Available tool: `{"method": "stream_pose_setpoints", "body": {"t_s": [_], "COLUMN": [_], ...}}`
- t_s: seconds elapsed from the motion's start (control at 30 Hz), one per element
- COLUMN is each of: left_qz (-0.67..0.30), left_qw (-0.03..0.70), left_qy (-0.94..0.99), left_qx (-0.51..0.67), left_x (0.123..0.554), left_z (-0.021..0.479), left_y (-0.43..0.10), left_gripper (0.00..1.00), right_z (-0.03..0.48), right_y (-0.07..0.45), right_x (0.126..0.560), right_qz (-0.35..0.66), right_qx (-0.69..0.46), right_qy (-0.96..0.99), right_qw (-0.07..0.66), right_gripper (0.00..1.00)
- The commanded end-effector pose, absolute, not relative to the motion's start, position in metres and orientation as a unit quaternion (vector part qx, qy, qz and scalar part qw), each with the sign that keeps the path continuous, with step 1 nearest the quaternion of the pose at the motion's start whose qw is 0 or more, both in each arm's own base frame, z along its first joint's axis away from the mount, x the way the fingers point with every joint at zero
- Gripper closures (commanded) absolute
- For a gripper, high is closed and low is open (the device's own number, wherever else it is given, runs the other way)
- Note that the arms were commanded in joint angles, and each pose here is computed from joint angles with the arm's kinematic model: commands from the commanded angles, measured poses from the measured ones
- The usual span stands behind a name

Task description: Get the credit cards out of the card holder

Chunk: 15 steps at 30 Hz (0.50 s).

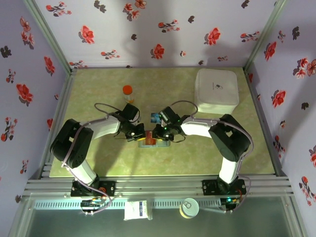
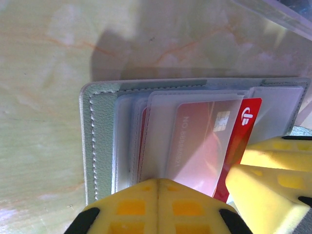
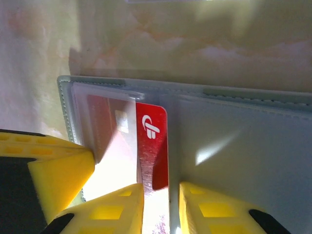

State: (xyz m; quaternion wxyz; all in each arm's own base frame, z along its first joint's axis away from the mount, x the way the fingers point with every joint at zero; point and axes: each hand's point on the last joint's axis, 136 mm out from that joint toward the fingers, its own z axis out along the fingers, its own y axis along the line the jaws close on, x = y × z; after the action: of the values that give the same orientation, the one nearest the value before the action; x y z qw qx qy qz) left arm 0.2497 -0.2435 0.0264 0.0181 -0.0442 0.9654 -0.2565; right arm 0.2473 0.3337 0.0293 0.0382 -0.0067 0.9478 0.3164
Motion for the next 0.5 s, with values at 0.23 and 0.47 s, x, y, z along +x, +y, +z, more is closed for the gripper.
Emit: {"method": "stream_pose_setpoints", "body": {"t_s": [0.23, 0.47], "left_qz": [-0.228, -0.225], "left_qw": [-0.001, 0.000], "left_qy": [0.973, 0.973], "left_qx": [-0.040, -0.041], "left_x": [0.242, 0.242], "left_z": [0.013, 0.014], "left_y": [-0.236, -0.235], "left_gripper": [1.00, 1.00], "right_z": [0.036, 0.041], "right_y": [0.336, 0.337], "right_x": [0.249, 0.249], "right_qz": [0.342, 0.350], "right_qx": [0.000, 0.001], "right_qy": [0.939, 0.936], "right_qw": [0.047, 0.048], "right_gripper": [0.80, 0.84]}}
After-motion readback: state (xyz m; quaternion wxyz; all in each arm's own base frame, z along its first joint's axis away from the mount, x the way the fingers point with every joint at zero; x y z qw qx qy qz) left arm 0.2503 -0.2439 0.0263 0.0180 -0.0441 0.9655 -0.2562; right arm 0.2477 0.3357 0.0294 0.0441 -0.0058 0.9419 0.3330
